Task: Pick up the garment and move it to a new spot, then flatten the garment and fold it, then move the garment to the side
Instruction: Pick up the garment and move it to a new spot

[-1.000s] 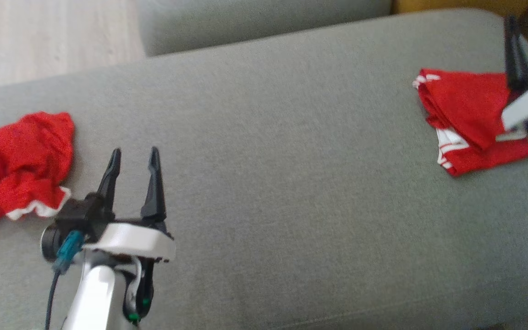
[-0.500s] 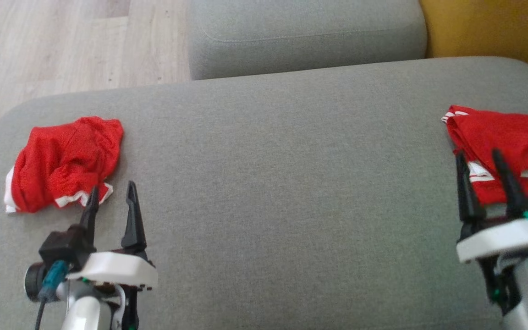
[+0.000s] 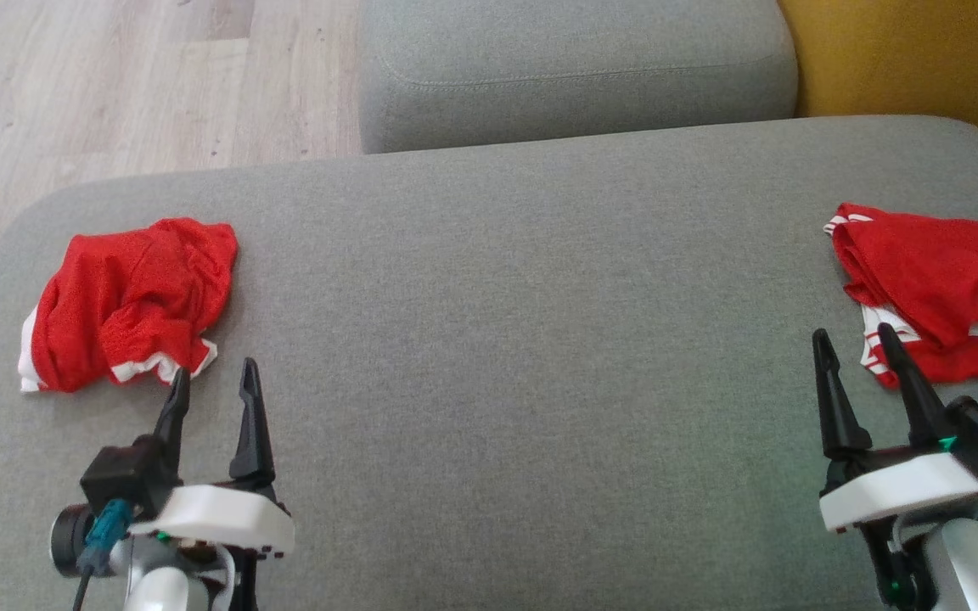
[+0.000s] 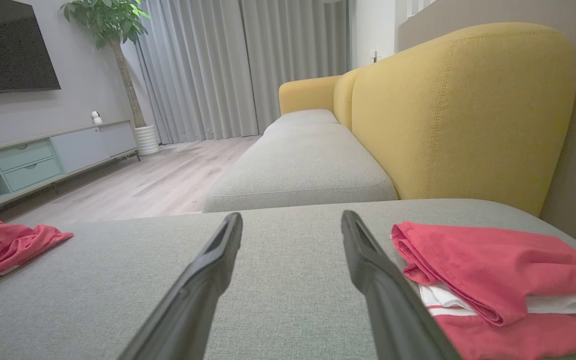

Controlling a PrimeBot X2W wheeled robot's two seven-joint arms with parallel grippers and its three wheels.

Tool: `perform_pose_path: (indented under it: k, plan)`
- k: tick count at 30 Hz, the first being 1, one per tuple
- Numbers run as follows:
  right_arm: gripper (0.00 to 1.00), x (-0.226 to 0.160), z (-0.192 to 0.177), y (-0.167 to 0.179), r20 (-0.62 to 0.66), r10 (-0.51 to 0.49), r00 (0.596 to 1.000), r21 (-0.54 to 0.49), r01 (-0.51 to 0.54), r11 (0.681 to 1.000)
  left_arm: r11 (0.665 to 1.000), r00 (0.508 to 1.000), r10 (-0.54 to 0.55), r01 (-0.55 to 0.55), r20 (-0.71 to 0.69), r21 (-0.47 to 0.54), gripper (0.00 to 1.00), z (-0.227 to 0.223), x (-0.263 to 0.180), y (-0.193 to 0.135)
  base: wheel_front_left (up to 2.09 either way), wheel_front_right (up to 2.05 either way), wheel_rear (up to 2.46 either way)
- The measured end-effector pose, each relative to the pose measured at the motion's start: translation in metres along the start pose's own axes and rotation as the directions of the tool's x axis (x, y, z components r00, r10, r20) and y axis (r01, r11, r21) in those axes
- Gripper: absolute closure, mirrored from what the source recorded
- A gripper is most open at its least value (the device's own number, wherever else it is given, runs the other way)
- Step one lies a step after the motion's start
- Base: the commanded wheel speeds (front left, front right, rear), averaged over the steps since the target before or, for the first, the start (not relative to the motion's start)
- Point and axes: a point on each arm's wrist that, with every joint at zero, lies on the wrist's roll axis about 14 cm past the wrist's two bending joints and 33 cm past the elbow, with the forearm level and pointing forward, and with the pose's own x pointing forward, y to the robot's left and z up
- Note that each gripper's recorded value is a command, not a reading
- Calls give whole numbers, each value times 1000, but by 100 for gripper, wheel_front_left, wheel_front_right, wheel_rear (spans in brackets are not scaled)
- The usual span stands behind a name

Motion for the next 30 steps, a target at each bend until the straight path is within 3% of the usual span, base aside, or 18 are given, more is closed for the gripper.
perform_pose_path:
  k: [13,21,30]
  plan:
    - [0,11,-2,18,-6,54,999,-1,-54,999,999,999,50,-51,2,12,0,1,-10,17,0,0,0]
    - [0,26,-24,71,-65,197,978,36,-195,980,978,979,203,-204,17,36,0,7,-38,67,0,0,0]
    - [0,41,-38,140,-98,371,924,71,-365,928,930,932,361,-363,42,59,0,15,-81,117,0,0,0]
